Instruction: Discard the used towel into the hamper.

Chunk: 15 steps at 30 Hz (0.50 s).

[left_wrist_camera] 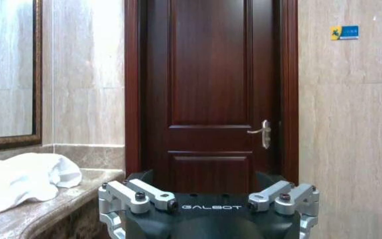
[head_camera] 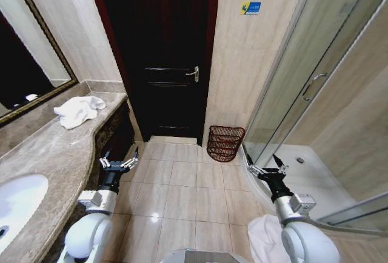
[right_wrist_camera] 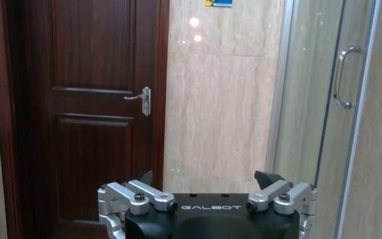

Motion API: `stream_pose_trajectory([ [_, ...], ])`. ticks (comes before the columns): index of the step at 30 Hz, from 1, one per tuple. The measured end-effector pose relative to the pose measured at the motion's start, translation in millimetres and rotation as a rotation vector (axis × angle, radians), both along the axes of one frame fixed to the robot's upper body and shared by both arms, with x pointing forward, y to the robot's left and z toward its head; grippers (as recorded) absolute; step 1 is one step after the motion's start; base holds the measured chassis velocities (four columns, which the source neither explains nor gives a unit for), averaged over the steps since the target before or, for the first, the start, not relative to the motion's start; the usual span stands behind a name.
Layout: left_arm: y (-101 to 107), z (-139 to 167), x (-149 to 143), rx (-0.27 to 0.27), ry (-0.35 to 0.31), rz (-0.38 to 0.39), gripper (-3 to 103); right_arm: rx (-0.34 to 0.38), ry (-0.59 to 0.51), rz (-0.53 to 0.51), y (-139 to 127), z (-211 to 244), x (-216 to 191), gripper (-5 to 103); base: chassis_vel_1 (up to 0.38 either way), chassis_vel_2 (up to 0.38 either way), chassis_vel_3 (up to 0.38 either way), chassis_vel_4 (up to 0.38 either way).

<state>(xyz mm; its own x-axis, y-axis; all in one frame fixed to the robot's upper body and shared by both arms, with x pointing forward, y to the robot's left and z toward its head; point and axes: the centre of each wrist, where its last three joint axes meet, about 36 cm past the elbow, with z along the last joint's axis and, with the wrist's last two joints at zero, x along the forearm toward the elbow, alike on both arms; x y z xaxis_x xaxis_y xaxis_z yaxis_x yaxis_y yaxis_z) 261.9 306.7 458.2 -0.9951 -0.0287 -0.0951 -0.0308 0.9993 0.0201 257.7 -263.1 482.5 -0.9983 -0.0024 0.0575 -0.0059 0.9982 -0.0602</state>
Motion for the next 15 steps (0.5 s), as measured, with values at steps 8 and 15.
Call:
stream_pose_trajectory([
  [8,0.2,-0.5,-2.1,0.001,0.0,0.013,100,-0.001,-0.002,-0.001,-1.3,-1.4,-0.8,100,0.0,0.0,0.0,0.0],
  [15,1.1,-1.4,-1.3,0.015,-0.02,0.033,100,0.001,-0.003,0.003,-1.1,-2.4,-1.0,100,-0.048,0.113,0.112,-0.038],
])
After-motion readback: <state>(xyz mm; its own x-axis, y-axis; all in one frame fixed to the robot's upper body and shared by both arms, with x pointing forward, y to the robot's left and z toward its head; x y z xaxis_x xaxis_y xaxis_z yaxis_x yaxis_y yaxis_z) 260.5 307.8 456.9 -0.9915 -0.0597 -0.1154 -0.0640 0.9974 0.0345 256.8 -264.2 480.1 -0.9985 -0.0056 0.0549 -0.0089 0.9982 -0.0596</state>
